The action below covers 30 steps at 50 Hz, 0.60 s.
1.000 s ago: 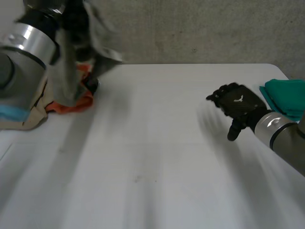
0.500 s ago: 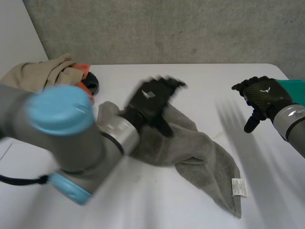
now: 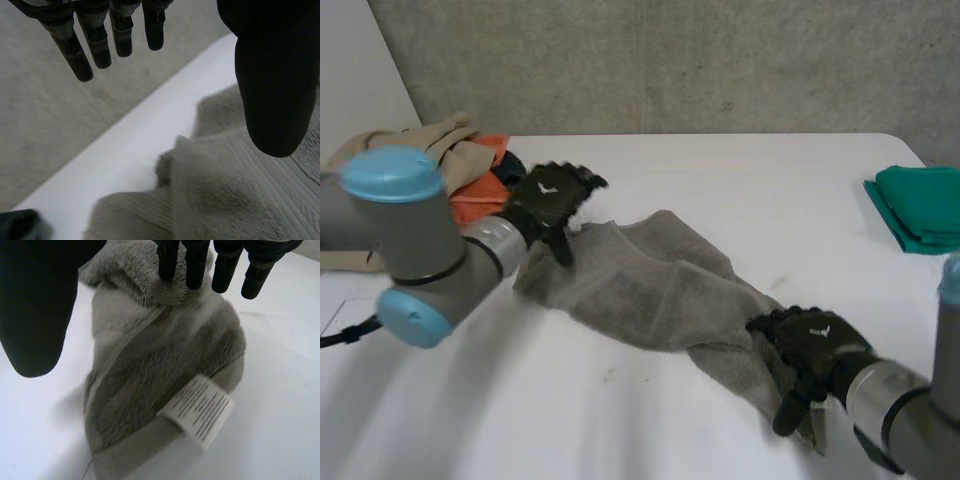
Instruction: Fold the laundry.
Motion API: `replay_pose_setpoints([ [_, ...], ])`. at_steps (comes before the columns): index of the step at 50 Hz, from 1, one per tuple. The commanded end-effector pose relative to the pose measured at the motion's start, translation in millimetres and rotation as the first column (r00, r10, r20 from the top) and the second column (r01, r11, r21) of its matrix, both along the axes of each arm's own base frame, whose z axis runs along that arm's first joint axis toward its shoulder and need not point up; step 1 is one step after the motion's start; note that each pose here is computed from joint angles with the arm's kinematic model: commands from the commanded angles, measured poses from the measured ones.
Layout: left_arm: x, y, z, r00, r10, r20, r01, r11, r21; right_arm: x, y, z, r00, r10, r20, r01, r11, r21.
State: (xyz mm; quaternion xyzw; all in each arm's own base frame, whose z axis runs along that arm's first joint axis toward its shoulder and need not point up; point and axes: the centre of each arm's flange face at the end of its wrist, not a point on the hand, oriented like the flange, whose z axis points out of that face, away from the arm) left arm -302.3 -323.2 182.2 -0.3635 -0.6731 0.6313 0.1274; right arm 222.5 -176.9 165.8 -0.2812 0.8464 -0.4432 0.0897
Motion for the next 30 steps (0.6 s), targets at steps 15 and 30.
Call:
replay_pose_setpoints([
  [15, -48.7, -17.2, -82.0, 0.979, -0.124, 0.16, 0.125, 0.992, 0.004, 9.1, 16.1, -44.4, 0.997, -0.023, -0.08, 0.015, 0.996, -0.092],
  [30, -40.2, -79.5, 70.2, 0.979, 0.139, -0.149, -0.195, 0.856, -0.479, 47.5, -78.1, 60.5, 0.996, -0.025, -0.087, -0.037, 0.76, -0.648],
])
